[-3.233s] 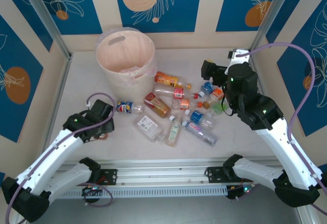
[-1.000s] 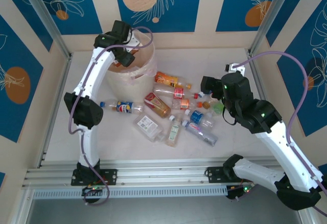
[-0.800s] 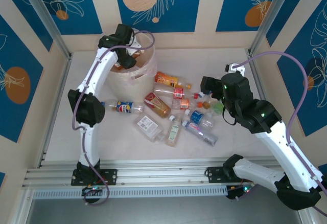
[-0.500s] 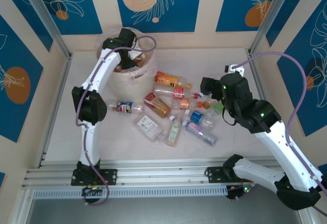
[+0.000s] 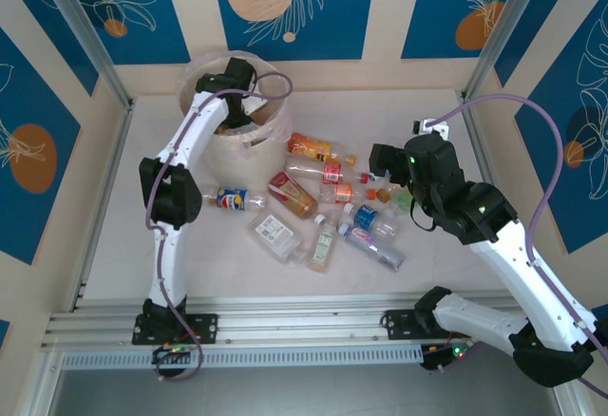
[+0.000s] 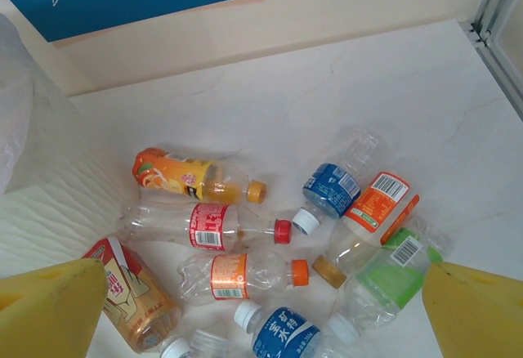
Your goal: Put the plastic bottles in the bin
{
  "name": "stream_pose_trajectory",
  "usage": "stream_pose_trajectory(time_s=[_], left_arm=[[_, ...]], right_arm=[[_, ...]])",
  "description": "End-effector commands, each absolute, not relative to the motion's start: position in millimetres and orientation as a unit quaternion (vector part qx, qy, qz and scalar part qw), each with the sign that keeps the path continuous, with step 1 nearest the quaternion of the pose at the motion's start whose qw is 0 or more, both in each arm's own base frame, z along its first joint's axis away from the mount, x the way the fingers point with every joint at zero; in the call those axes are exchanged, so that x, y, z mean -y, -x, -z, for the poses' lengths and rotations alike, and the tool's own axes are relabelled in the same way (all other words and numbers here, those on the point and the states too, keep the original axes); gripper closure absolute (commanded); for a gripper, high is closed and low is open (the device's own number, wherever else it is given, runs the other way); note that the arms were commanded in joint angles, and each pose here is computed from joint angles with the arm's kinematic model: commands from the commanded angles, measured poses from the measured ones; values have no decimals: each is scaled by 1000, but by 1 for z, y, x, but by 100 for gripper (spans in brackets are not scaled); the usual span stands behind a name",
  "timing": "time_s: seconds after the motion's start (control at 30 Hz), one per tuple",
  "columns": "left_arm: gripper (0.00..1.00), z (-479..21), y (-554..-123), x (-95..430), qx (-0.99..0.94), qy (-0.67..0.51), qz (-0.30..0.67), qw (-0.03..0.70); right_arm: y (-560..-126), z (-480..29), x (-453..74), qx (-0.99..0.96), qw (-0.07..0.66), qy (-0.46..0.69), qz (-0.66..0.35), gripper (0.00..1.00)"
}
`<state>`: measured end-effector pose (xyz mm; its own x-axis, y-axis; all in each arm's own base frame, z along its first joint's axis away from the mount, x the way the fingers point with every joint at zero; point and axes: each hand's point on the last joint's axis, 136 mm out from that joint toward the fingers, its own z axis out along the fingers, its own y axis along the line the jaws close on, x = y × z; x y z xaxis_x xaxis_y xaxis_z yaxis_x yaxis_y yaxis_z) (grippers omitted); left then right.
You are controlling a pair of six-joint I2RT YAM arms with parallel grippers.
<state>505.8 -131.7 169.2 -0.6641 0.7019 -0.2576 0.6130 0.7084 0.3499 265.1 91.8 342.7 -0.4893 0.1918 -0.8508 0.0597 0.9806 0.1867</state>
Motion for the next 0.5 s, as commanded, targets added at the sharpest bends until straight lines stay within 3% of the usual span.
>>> stream_pose_trajectory(time_s=[0.0, 0.47], left_arm=[[4, -199, -508, 125, -901, -348, -126, 226], [1, -343, -477, 113, -879, -255, -114, 386]], right_arm=[[-265, -345, -92, -857, 504, -80, -70, 1], [-266, -346, -96, -854, 511, -66, -78, 1]])
